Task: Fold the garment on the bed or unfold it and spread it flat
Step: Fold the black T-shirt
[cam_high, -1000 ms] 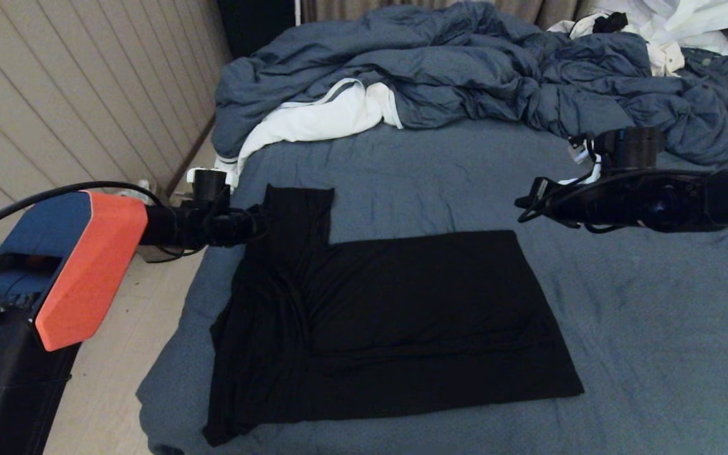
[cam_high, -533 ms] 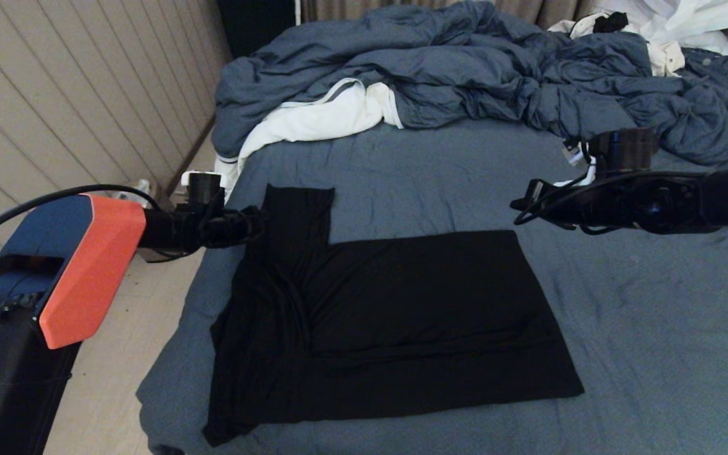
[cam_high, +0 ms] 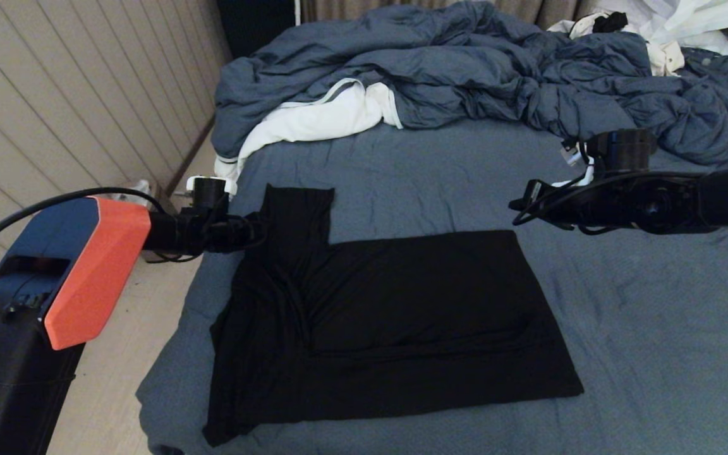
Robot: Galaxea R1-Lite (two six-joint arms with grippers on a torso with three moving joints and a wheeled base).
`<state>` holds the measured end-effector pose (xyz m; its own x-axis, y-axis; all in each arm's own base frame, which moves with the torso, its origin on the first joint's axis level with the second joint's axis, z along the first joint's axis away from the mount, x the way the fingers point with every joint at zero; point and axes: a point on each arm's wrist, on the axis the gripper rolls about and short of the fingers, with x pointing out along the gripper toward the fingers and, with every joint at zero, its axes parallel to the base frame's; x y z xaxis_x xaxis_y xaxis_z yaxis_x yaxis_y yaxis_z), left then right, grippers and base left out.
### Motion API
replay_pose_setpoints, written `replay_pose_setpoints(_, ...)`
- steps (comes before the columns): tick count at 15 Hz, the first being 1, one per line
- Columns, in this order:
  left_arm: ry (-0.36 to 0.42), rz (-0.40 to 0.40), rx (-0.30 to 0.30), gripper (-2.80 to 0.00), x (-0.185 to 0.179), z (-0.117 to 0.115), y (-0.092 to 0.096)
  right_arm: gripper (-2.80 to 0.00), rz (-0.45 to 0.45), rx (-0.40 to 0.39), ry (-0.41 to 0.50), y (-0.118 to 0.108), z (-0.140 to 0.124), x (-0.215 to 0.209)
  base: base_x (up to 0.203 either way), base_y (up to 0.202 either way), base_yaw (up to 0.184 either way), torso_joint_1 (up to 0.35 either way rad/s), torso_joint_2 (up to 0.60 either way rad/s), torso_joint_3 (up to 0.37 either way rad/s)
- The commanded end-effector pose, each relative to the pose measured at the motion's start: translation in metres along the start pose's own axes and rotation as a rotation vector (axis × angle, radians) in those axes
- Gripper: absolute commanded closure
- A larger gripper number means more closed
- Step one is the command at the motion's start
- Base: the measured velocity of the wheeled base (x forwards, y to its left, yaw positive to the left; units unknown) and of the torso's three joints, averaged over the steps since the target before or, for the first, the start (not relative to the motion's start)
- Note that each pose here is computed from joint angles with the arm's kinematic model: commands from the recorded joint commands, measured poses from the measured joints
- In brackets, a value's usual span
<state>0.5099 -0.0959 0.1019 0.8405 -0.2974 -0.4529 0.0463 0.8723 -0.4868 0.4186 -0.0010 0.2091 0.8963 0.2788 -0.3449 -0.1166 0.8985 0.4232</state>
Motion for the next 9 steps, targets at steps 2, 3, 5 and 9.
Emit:
replay_pose_setpoints(2,-0.006,-0.013,-0.007,0.00,-0.006,0.006,-0.005,0.00,0.001,-0.007,0.005,-0.001,-0.001,0.002,0.000,0.000,0.000,0.000,0.00,0.000)
replay_pose_setpoints(3,-0.006,-0.013,-0.009,0.00,-0.006,0.006,-0.005,0.00,-0.002,-0.005,0.008,-0.003,-0.003,0.005,0.000,0.000,0.000,0.000,0.00,0.000)
replay_pose_setpoints(5,-0.007,-0.014,-0.008,0.00,-0.007,0.006,-0.006,0.00,-0.013,0.000,0.016,-0.010,-0.005,0.012,0.000,0.000,0.000,0.000,0.00,0.000)
replay_pose_setpoints(9,-0.003,-0.013,-0.008,0.00,-0.007,0.005,-0.006,0.00,-0.057,0.018,0.033,-0.032,-0.011,0.031,0.000,0.000,0.000,0.000,0.00,0.000)
